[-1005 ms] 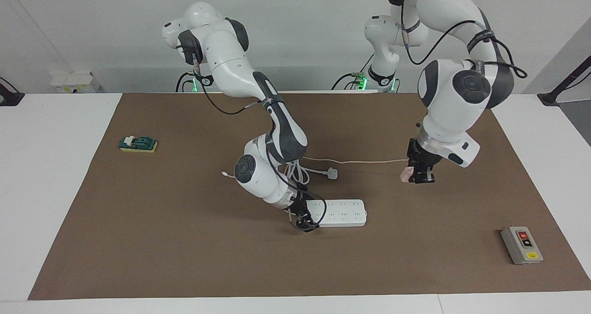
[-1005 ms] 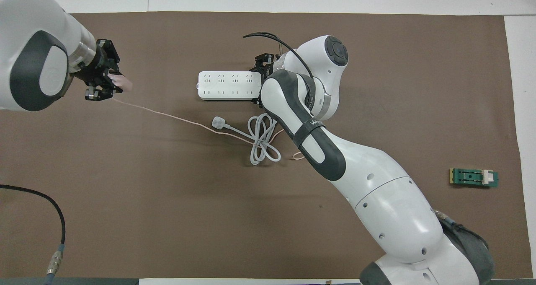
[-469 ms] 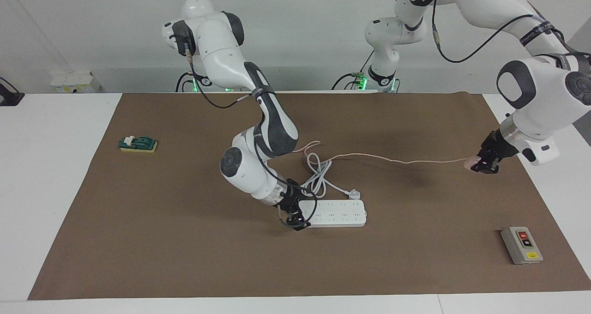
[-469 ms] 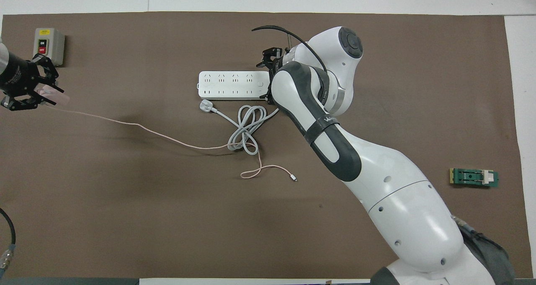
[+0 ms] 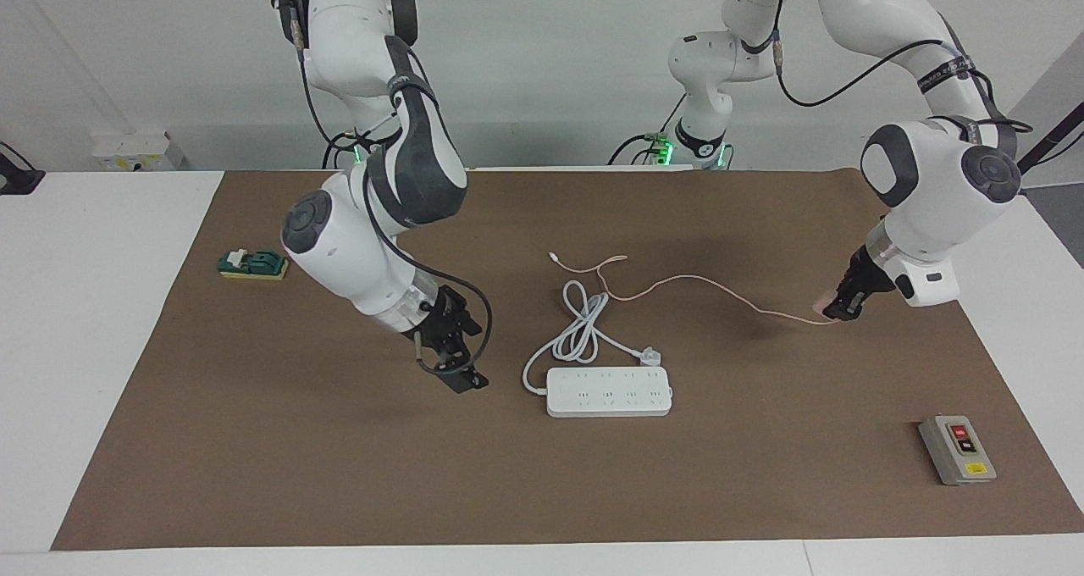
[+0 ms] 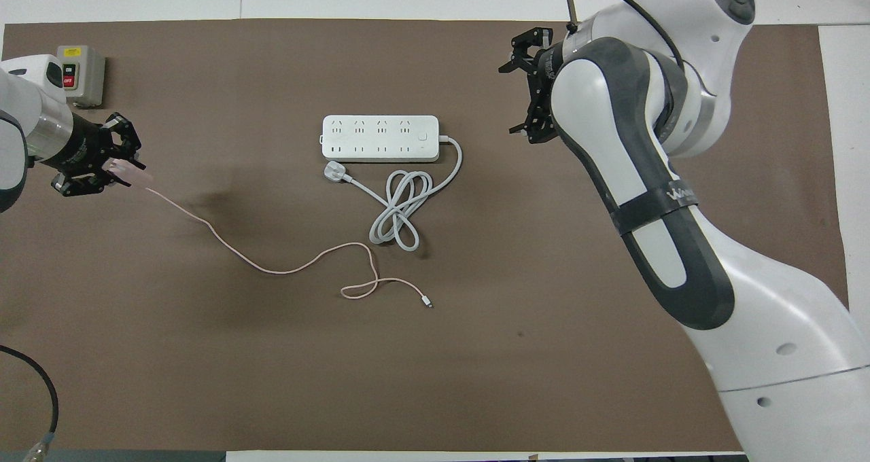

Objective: Unplug charger and place it aside
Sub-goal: 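Lower the charger onto the table with the left gripper while the right gripper withdraws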

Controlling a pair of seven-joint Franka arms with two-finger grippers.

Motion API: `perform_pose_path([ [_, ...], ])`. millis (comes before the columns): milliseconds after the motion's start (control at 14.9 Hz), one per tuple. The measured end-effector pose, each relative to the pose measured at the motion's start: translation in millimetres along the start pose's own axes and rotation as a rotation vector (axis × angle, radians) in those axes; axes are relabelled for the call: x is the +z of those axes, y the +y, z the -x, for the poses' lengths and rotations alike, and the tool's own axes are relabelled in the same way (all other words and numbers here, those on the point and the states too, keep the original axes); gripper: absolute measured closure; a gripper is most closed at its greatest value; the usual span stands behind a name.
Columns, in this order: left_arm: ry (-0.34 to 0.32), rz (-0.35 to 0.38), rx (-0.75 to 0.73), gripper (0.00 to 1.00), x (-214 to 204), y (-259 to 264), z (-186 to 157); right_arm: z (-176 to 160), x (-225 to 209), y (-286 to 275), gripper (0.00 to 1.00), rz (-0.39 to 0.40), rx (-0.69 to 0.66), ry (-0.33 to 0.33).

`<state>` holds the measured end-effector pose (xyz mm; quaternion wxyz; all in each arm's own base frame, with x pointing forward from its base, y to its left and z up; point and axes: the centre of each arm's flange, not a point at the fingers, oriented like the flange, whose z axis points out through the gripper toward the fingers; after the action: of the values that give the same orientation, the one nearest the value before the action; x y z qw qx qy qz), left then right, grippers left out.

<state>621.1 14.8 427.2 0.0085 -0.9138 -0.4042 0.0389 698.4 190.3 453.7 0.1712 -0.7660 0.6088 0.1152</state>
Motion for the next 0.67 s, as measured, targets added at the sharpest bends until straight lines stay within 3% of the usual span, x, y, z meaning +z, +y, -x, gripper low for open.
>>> perform_pose_path([
  [134, -0.001, -0.002, 0.036, 0.68, 0, -6, -1, -12, -43, 14, 0.00, 0.047, -0.122, 0.060],
  [536, -0.001, -0.002, 0.169, 0.07, -12, 1, 14, -86, -162, 62, 0.00, 0.174, -0.650, 0.192],
  [670, -0.011, -0.010, 0.247, 0.00, -24, -3, 13, -106, -190, 75, 0.00, 0.209, -0.832, 0.229],
])
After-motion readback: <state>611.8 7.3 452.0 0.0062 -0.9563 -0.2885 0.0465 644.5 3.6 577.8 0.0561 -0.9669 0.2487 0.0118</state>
